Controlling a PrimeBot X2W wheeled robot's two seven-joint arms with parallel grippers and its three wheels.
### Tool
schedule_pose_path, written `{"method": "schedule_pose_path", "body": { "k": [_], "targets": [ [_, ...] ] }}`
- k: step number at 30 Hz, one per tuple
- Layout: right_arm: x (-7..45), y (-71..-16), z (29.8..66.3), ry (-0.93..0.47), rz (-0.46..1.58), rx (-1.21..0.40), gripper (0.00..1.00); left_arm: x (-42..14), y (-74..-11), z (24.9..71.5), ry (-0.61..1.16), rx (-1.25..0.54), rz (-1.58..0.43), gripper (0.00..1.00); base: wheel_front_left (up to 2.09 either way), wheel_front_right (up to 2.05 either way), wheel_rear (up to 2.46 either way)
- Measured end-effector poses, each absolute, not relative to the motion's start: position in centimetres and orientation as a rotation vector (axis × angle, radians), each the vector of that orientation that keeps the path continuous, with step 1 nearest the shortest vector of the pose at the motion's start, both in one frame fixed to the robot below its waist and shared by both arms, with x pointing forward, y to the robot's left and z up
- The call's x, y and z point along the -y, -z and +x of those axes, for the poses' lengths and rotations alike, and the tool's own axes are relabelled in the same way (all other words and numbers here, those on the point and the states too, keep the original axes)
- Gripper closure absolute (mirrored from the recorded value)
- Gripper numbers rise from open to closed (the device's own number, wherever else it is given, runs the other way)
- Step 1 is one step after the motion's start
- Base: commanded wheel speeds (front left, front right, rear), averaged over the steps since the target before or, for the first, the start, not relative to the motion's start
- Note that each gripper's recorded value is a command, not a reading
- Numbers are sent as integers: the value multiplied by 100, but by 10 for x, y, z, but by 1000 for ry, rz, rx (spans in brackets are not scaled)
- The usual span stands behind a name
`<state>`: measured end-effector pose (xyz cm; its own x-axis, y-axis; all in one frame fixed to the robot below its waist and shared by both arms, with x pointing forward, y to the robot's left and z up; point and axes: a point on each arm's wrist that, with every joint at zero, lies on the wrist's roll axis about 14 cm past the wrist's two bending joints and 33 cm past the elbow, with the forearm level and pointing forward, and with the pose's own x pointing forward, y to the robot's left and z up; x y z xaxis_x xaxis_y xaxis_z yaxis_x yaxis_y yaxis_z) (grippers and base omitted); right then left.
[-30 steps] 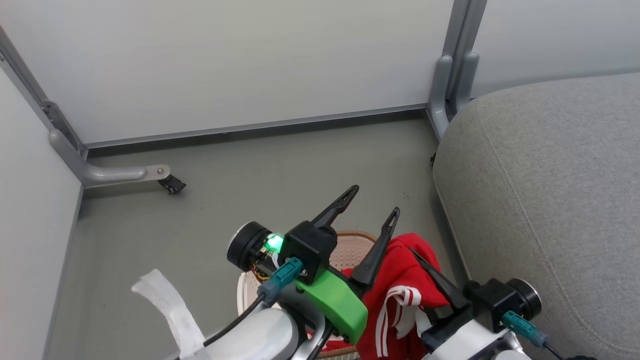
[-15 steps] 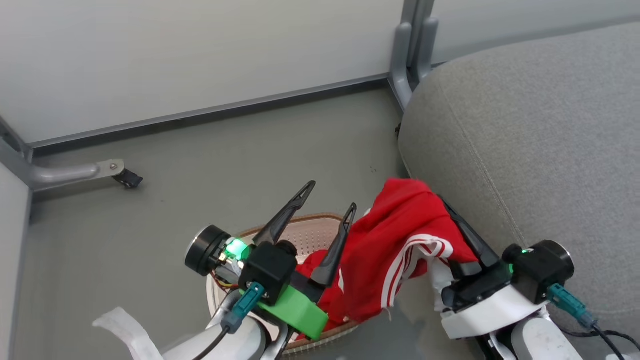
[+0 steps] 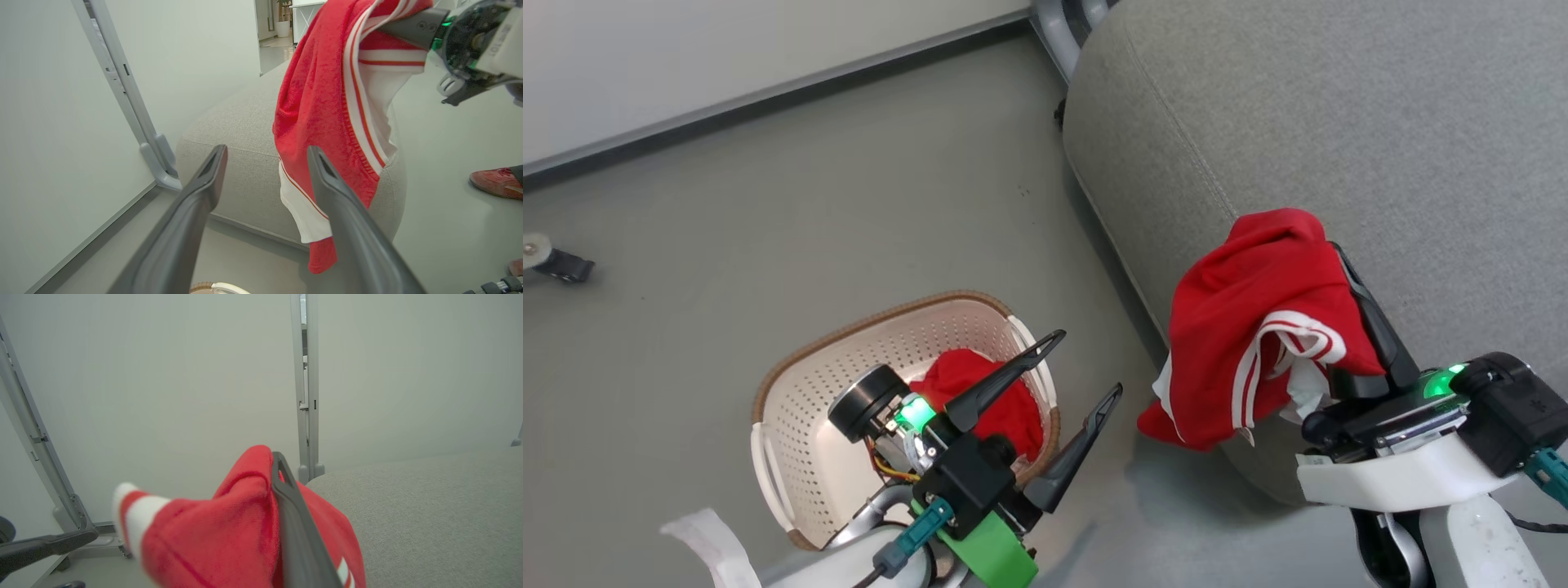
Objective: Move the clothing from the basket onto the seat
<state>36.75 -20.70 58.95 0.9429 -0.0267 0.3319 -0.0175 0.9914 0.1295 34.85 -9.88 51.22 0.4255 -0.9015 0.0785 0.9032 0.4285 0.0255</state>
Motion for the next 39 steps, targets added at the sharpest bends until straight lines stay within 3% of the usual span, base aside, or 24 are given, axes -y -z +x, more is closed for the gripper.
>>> {"method": "schedule_pose_path", "body": {
  "k": [10, 17, 27, 32, 38, 39],
  "targets": [
    [261, -603, 384, 146, 69, 387, 100, 118, -462, 346, 1403, -67, -49, 0, 0, 0, 0],
    [316, -645, 420, 214, -89, 507, 100, 121, -424, 356, 1442, -203, -180, 0, 0, 0, 0],
    [389, -686, 483, 287, -263, 585, 100, 112, -376, 385, 1391, -200, -169, 0, 0, 0, 0],
    [438, -625, 504, 408, -200, 427, 100, 100, -354, 393, 1331, -239, -163, 0, 0, 0, 0],
    [464, -511, 497, 533, -96, 158, 100, 88, -338, 403, 1248, -273, -152, 0, 0, 0, 0],
    [462, -491, 494, 540, -85, 106, 88, 85, -335, 404, 1239, -277, -145, 0, 0, 0, 0]
  ]
}}
